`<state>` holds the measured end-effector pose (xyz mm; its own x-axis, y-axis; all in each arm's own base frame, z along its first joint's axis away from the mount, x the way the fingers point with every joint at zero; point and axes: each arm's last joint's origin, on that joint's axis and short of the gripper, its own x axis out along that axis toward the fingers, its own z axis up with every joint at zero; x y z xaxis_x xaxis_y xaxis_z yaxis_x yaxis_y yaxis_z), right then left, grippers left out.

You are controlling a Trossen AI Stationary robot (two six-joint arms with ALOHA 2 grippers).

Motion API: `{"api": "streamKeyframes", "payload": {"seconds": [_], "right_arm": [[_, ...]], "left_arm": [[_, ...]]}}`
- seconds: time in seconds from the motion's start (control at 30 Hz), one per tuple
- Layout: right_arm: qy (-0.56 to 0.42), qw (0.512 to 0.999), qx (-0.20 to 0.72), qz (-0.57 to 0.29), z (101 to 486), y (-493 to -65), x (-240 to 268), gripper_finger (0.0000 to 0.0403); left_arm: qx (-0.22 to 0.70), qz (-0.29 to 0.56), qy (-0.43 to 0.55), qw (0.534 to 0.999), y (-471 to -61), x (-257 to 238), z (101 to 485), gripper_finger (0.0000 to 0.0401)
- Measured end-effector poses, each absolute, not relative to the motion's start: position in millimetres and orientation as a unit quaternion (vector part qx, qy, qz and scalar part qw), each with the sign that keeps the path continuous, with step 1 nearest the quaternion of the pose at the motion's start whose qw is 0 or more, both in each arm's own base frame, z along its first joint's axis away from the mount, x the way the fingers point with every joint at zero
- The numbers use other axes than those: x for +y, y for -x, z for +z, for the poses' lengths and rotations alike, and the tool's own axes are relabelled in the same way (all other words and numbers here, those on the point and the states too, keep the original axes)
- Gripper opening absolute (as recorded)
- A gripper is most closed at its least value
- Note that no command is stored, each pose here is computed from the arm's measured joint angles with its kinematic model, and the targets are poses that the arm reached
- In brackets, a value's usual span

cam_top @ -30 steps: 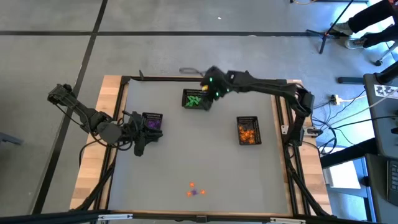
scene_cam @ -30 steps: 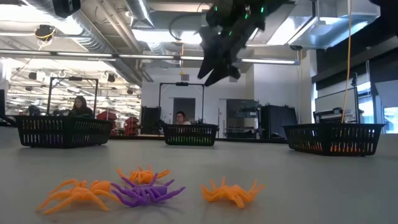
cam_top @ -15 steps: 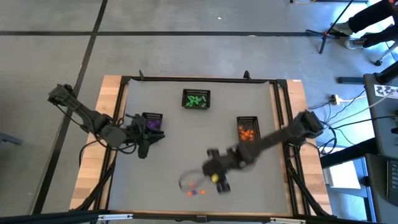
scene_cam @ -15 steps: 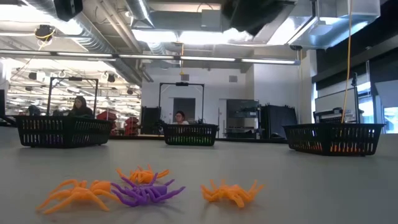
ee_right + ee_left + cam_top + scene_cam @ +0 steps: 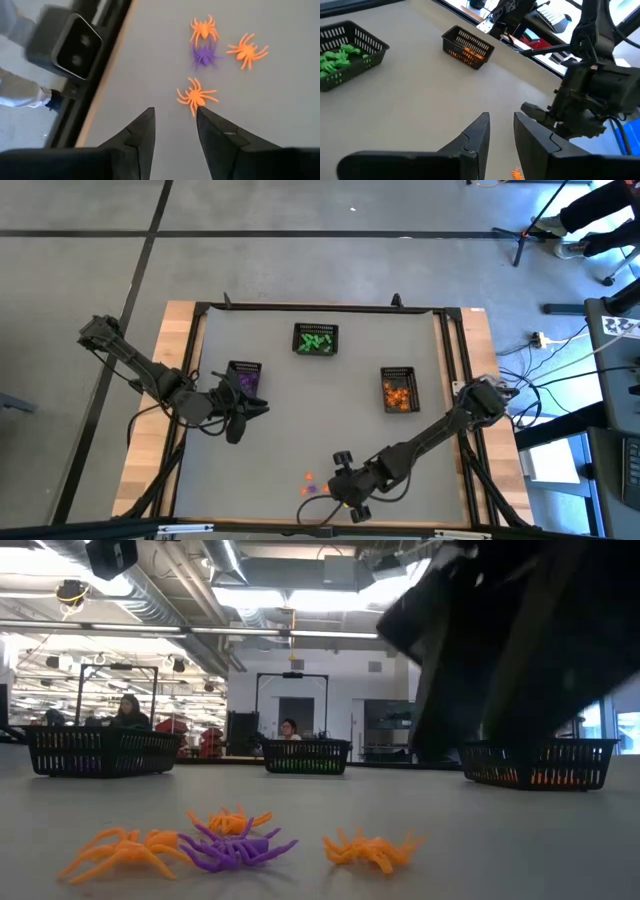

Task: Sort Halloween decoration
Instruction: Put the bottom right orange spider toy into the right bin

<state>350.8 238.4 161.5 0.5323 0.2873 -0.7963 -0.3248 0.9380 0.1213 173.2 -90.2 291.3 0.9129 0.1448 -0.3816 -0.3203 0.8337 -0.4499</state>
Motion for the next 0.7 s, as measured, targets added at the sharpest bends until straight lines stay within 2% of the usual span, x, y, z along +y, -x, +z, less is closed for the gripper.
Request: {"api": "streamKeyframes", "payload": {"seconds": [0.33, 0.57, 0.7], "right_arm": [[0.039, 0.875, 0.461, 0.14, 131.0, -361.5, 233.5, 0.0143], [0.04, 0.873, 0.464, 0.142, 128.0, -361.7, 234.1, 0.0142], [0.038, 0.874, 0.464, 0.14, 129.4, -362.9, 234.0, 0.0117]], "left_arm": [[0.171, 0.115, 0.277, 0.939, -173.5, -91.1, 291.4, 0.0081], [0.171, 0.115, 0.278, 0.938, -173.5, -91.1, 291.4, 0.0081], [0.171, 0.115, 0.277, 0.938, -173.5, -91.1, 291.4, 0.0081]]}}
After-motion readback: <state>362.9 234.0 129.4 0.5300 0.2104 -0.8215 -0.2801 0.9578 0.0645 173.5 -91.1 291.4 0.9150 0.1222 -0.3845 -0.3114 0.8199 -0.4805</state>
